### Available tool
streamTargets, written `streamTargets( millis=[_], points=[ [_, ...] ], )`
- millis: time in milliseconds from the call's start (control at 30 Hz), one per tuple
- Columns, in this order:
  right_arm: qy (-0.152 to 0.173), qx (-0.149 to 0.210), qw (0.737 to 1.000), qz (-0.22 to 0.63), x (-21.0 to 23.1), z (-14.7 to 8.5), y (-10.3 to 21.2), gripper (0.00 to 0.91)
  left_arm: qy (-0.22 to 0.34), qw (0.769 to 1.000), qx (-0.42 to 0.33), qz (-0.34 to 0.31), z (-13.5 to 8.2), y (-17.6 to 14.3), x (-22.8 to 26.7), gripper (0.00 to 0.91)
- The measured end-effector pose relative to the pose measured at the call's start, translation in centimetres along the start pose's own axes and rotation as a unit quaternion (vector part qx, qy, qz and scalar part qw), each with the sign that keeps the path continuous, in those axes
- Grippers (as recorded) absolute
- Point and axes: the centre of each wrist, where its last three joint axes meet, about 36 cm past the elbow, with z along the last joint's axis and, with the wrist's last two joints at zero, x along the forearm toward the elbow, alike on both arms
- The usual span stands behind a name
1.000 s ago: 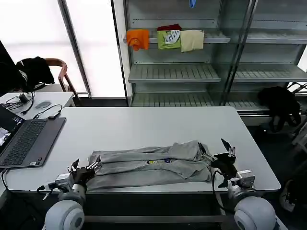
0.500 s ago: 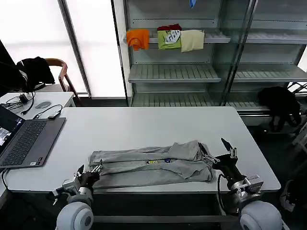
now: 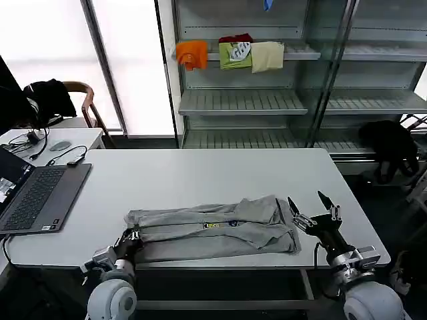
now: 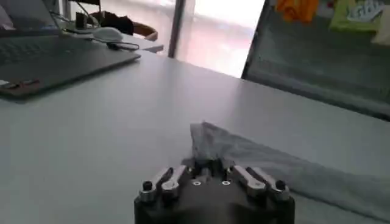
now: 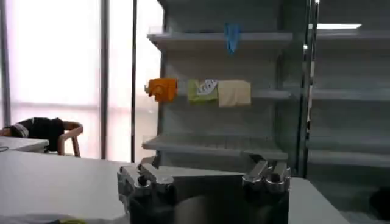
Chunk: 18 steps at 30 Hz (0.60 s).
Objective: Fold and organize the clothes.
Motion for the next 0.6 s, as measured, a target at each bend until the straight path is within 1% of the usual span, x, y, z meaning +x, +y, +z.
streamTargets(
  millis=[167,367,500,600],
  points=[
    [-0.004,0.0,1.0,0.004,0.1,-0.1,-0.3,0.907,-0.006,1.0,0.008,0.005,-0.2,-0.9,-0.1,0.0],
    [-0.008,0.0,1.0,0.01,0.2,-0.3,-0.7,0.907,-0.028,0.999,0.017,0.007,-1.5,-0.8,-0.4,0.0],
    [-0.011,0.001,1.0,0.011,0.1,-0.4,-0.8,0.907,-0.042,0.999,0.019,0.004,-2.9,0.1,-0.7,0.0],
    [-0.013,0.001,1.0,0.011,0.0,-0.5,-0.8,0.907,-0.051,0.999,0.016,-0.002,-4.1,1.5,-1.3,0.0]
  ],
)
